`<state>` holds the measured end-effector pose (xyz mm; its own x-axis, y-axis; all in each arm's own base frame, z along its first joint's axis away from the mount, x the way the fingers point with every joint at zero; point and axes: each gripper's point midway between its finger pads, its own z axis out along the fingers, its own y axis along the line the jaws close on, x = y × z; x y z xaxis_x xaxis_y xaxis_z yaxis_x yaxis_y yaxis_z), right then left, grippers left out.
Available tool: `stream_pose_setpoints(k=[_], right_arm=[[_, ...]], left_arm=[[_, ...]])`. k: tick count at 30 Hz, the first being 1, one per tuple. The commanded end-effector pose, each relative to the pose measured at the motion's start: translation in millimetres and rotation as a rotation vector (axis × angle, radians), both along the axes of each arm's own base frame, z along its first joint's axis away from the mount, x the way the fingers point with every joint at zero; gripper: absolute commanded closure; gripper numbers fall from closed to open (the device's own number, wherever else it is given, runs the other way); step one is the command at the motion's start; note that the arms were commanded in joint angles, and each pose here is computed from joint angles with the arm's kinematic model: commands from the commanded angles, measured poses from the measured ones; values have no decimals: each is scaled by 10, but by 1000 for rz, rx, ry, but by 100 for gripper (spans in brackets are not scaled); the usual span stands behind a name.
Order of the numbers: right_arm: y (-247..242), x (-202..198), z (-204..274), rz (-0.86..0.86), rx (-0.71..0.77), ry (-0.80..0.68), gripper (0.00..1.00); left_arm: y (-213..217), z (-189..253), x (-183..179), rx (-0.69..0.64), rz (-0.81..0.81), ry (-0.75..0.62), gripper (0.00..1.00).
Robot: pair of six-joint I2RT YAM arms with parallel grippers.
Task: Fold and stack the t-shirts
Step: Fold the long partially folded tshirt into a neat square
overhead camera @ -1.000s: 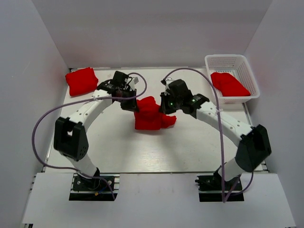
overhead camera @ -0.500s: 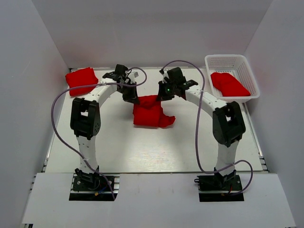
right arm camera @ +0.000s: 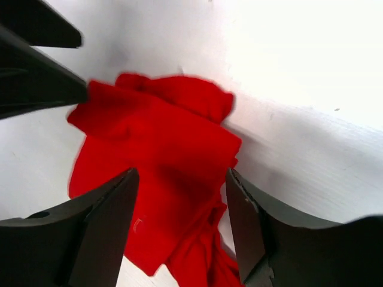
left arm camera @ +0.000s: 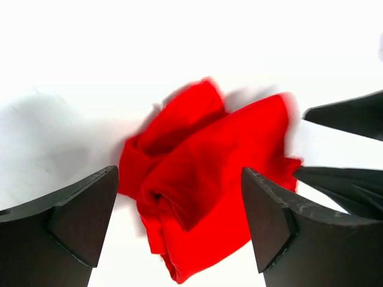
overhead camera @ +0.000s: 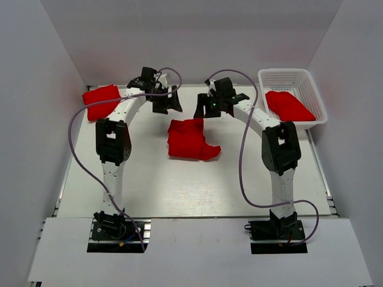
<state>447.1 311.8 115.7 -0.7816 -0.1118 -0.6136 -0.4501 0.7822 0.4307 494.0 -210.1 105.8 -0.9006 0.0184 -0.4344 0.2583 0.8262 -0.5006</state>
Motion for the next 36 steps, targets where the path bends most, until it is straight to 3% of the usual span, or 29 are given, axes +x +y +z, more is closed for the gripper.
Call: stream_pose_setpoints(k=[1,3,4,5,6,7,8,13,14,16,25,29,36], right_arm=[[-33,167,610,-20,45,-124,32],[-27,131,833,-15,70,-158,32],[3,96,892,-1,86,-164,38],[28,36,965,11,116,-158,46],[60,-11,1055,23,146,-163,69],[154,-105,972,77,194,-151,84],[210,-194,1038,104,238,-140,96],[362,-494,714,202,322,-53,100],[421,-511,720,225,334,-69,100],[495,-572,605,255,355,-32,100],[871,-364,411,326,430,-26,100],[936,-246,12,306,414,40,100],[963,36,-215,260,410,2,100]], left_arm=[[71,739,84,-34,-15,-162,6],[154,797,-30,-23,-23,-176,10],[150,861,-103,-34,-30,-183,17],[157,971,-254,-50,-48,-210,41],[118,1040,-369,-86,-73,-219,58],[96,1078,-467,-116,-76,-220,76],[79,1089,-621,-152,-86,-241,100],[-190,865,-1166,-349,-180,-151,100],[-237,681,-1340,-385,-180,-80,100],[-330,738,-1387,-453,-219,-159,100],[-289,-173,-1523,-380,-150,-40,100],[-275,-393,-1539,-365,-128,13,100],[-152,-786,-1603,-295,-81,89,100]])
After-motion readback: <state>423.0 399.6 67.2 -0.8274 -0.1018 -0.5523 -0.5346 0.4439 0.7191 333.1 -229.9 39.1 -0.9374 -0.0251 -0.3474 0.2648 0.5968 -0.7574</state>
